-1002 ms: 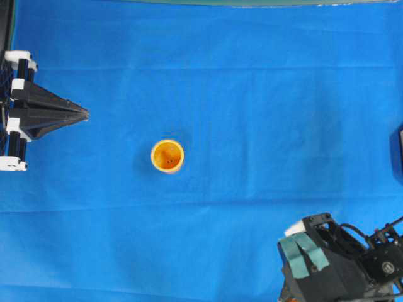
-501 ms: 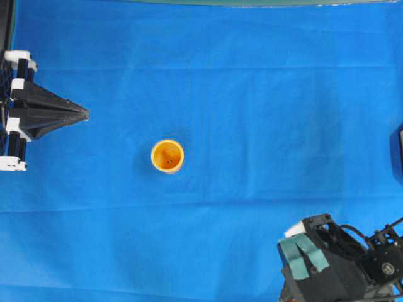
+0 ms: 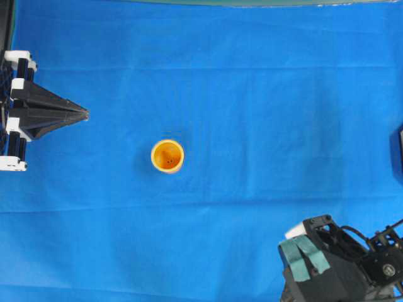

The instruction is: Move the block forward with right arm.

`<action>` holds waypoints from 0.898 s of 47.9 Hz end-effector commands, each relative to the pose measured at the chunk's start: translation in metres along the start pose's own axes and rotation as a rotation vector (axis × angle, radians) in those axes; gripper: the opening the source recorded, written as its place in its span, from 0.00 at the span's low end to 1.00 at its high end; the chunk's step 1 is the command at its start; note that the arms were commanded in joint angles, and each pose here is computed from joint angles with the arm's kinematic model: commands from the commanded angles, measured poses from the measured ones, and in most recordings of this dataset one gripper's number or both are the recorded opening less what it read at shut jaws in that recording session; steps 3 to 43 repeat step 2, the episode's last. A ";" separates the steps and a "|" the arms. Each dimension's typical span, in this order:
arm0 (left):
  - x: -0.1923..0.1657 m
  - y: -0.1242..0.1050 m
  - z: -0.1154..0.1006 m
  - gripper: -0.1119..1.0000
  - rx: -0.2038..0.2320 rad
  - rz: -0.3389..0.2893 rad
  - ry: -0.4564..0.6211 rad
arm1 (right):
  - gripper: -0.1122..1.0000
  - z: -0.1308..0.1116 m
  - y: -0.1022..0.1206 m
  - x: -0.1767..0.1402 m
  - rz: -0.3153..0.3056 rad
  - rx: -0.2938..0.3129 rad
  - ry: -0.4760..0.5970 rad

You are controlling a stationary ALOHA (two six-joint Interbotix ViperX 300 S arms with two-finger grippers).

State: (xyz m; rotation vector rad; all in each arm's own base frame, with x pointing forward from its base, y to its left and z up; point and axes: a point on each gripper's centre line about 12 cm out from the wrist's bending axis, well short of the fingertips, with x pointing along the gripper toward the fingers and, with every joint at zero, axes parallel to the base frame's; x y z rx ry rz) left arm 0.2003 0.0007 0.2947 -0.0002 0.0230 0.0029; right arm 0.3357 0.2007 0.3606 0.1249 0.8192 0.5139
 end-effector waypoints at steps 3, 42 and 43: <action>0.002 0.001 0.013 0.10 0.000 0.003 -0.032 | 0.47 0.011 0.008 -0.011 0.019 -0.007 -0.043; 0.002 0.001 0.013 0.10 0.000 0.003 -0.032 | 0.47 0.011 0.008 -0.011 0.019 -0.007 -0.043; 0.002 0.001 0.013 0.10 0.000 0.003 -0.032 | 0.47 0.011 0.008 -0.011 0.019 -0.007 -0.043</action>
